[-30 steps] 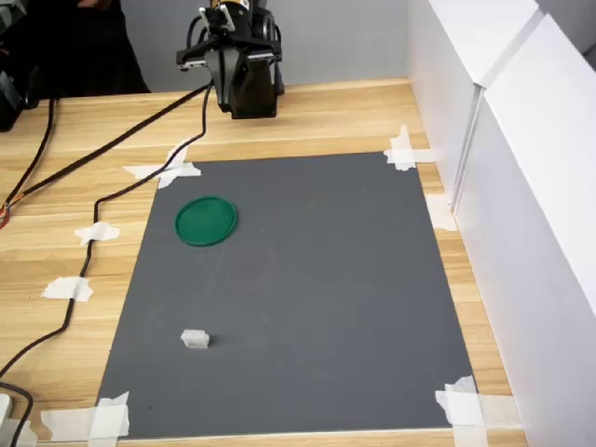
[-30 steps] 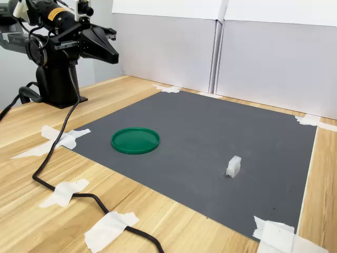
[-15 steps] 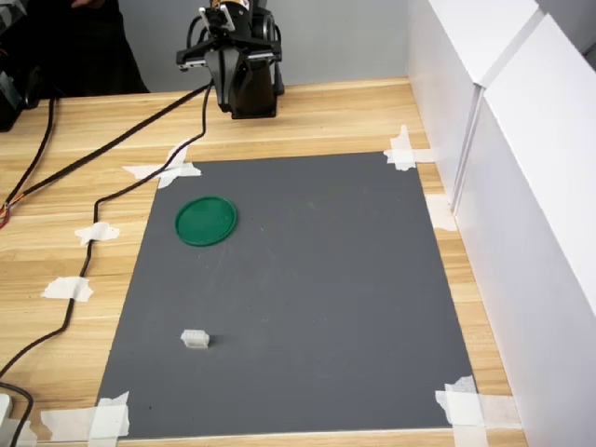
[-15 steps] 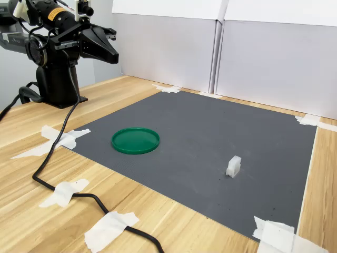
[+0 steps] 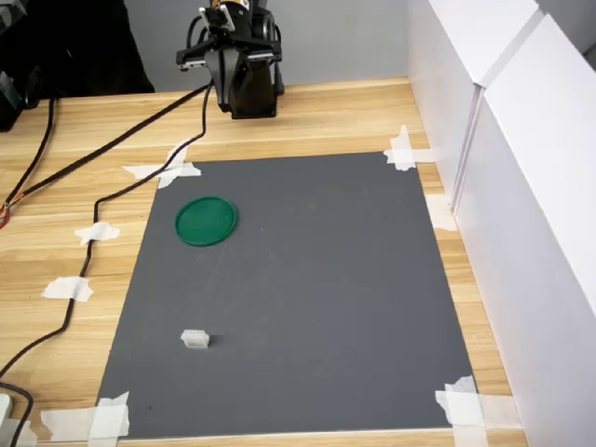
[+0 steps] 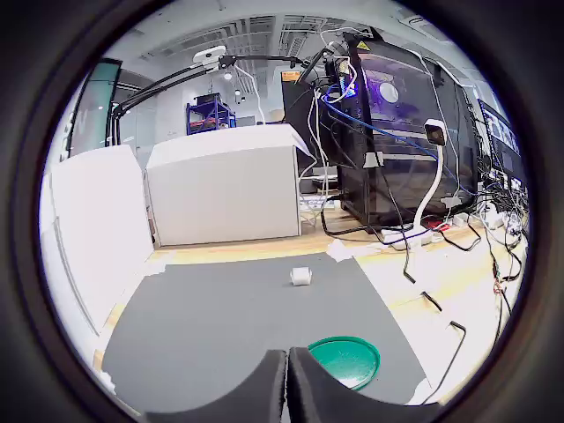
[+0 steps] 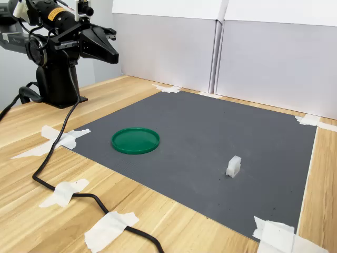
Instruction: Grasp a white terminal and put it on the green lid.
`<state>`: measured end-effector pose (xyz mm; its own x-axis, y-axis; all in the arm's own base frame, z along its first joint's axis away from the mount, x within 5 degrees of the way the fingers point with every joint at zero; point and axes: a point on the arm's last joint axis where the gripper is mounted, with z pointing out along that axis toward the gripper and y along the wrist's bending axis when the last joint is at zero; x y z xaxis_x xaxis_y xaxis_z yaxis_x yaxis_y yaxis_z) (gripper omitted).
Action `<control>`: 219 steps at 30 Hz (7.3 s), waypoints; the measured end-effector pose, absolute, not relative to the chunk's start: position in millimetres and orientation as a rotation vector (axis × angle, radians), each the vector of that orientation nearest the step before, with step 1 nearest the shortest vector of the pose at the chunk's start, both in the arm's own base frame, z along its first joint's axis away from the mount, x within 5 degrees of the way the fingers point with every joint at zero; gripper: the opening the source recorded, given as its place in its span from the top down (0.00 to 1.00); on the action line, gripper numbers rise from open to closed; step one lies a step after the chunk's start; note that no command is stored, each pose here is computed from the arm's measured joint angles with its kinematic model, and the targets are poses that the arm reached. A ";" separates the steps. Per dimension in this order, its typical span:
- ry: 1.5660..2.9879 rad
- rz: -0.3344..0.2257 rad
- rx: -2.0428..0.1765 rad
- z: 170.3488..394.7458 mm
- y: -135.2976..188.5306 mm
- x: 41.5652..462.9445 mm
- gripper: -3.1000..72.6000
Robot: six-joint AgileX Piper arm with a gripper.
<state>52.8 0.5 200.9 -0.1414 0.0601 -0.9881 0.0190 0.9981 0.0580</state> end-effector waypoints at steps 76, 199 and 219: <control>2.358 -0.025 -0.137 321.2 -2.0 168.8 0.98; 2.941 -0.024 -0.337 220.4 -23.1 283.3 0.55; 2.881 -0.100 -0.249 200.6 -45.6 276.7 0.55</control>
<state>276.7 -45.6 200.6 -0.9547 -0.1774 -0.2389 -0.1604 0.9830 -0.0889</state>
